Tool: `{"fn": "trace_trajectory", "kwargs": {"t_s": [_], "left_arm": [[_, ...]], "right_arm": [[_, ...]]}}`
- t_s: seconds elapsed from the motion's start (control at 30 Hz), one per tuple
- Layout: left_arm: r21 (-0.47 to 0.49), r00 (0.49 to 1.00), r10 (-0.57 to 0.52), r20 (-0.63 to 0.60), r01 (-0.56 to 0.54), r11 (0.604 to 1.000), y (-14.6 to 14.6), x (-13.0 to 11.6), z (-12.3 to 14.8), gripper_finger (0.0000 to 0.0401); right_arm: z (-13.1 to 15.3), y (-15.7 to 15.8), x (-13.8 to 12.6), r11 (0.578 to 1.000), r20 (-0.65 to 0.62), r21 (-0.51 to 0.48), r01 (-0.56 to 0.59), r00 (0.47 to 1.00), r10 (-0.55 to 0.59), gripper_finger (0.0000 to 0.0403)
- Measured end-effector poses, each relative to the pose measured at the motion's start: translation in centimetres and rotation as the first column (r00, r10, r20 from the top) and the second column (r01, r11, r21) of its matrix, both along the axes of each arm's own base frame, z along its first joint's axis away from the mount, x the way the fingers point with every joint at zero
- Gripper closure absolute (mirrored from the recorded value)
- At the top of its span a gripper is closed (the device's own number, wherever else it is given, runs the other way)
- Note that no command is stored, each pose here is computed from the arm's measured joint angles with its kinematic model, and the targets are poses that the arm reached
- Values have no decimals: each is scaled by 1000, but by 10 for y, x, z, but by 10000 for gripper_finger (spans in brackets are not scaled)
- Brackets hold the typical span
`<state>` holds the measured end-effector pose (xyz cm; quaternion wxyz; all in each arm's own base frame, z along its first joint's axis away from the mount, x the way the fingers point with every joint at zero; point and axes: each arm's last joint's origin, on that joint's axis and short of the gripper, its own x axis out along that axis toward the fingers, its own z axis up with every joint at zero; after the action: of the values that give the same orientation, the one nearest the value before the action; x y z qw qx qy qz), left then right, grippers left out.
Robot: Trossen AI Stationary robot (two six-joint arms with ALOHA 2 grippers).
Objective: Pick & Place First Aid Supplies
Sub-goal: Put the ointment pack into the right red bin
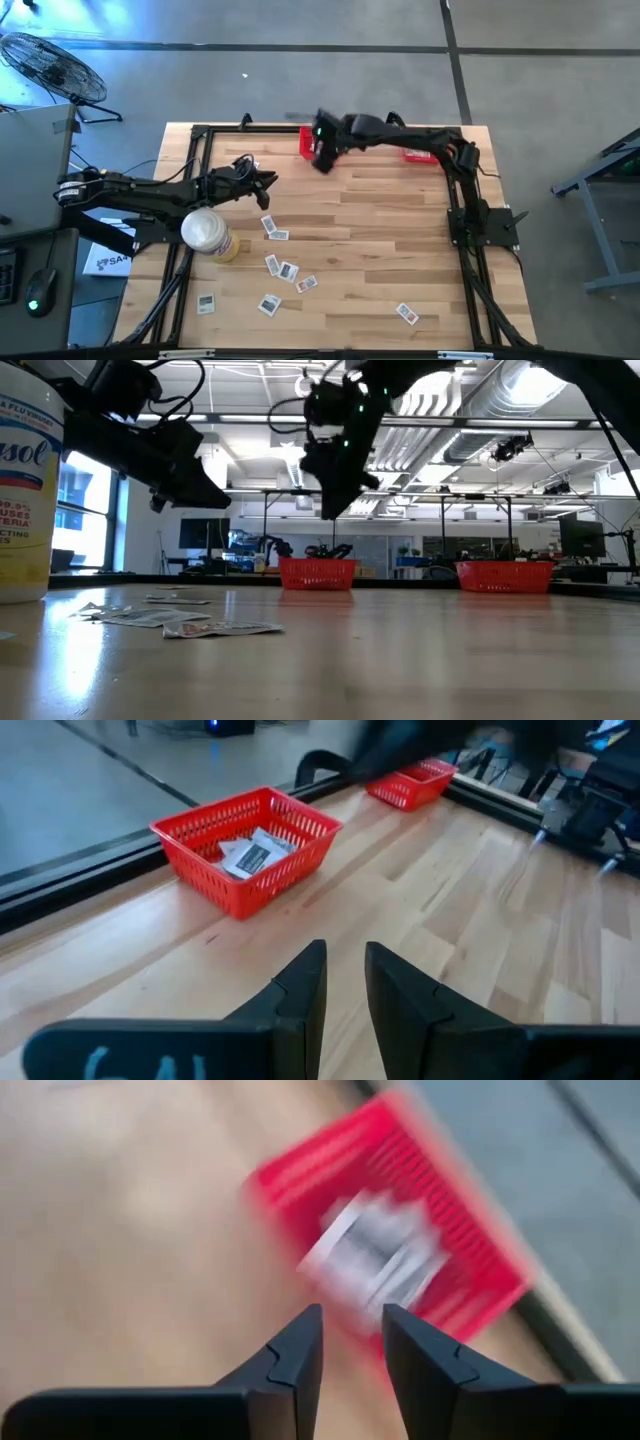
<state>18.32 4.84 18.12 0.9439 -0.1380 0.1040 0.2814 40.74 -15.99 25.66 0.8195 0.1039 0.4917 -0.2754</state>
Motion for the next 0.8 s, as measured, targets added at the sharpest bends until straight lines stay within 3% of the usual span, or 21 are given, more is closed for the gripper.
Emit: {"fn": "trace_trajectory", "kwargs": {"t_s": [0.13,0.3,0.4,0.67,0.8], "left_arm": [[-5,1000,-11,-4,11,1000,0,0,-1,330],[-3,1000,-3,7,3,1000,0,0,0,330],[-5,1000,-8,4,8,1000,0,0,0,330],[-22,1000,-27,9,27,999,-1,0,0,330],[-25,1000,-26,11,26,999,-1,0,0,330]], "right_arm": [[7,68,-5,985,-164,118,-123,976,141,314],[-5,151,-18,927,-298,369,-63,937,182,304],[-17,196,-27,903,-359,428,-36,910,206,282],[-52,278,-60,843,-542,479,245,838,64,209],[-72,312,-84,751,-674,456,478,737,-60,188]]}}
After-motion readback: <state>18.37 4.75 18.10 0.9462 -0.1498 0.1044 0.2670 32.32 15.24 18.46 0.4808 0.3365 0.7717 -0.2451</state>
